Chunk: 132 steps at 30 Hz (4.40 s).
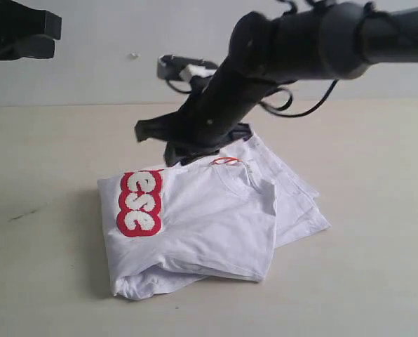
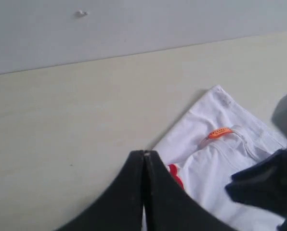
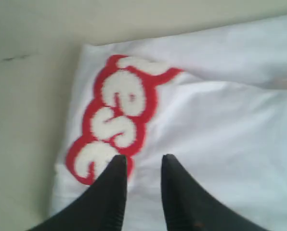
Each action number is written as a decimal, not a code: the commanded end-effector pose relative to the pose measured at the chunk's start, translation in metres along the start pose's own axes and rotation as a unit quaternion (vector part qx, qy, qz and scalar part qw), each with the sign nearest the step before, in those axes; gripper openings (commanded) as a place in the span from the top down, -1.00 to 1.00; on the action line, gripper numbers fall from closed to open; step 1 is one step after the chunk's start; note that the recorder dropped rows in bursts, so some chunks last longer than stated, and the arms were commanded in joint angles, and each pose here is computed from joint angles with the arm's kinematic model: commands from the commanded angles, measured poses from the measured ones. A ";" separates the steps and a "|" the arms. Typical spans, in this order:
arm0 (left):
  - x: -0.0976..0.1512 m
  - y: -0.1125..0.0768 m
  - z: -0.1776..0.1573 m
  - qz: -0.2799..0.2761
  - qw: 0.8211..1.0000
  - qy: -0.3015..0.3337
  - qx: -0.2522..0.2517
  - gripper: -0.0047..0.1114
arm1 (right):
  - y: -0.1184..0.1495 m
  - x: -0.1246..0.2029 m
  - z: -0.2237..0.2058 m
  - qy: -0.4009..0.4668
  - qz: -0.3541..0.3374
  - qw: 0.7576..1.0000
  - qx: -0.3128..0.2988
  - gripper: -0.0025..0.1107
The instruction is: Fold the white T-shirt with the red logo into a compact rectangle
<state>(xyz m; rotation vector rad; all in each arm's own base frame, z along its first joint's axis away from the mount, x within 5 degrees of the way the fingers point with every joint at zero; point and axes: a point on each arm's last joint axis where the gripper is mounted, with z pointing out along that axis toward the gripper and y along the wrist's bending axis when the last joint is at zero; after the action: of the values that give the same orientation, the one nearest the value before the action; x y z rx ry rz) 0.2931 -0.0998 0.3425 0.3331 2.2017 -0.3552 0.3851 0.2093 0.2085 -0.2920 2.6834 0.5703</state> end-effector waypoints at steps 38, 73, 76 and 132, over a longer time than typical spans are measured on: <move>0.005 0.001 0.016 0.005 1.000 0.017 0.003 0.92 | -0.133 0.052 0.040 0.068 0.067 0.995 0.036 0.79; 0.005 0.001 0.017 0.007 1.000 0.018 0.004 0.92 | -0.229 -0.082 0.006 -0.073 -0.156 0.784 0.597 0.27; 0.005 0.001 0.017 0.006 1.000 0.018 0.004 0.92 | -0.215 -0.081 0.011 -0.033 -0.135 0.858 0.494 0.52; 0.112 -0.066 0.036 0.086 0.952 0.261 0.135 0.92 | -0.132 0.044 0.012 0.100 0.024 0.994 0.025 0.06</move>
<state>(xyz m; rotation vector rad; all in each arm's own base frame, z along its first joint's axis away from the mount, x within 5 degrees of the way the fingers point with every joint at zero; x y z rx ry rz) 0.2309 -0.1605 0.2414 0.8257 2.6052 -0.5230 0.3842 0.0898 0.1473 -0.2638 2.8939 0.4984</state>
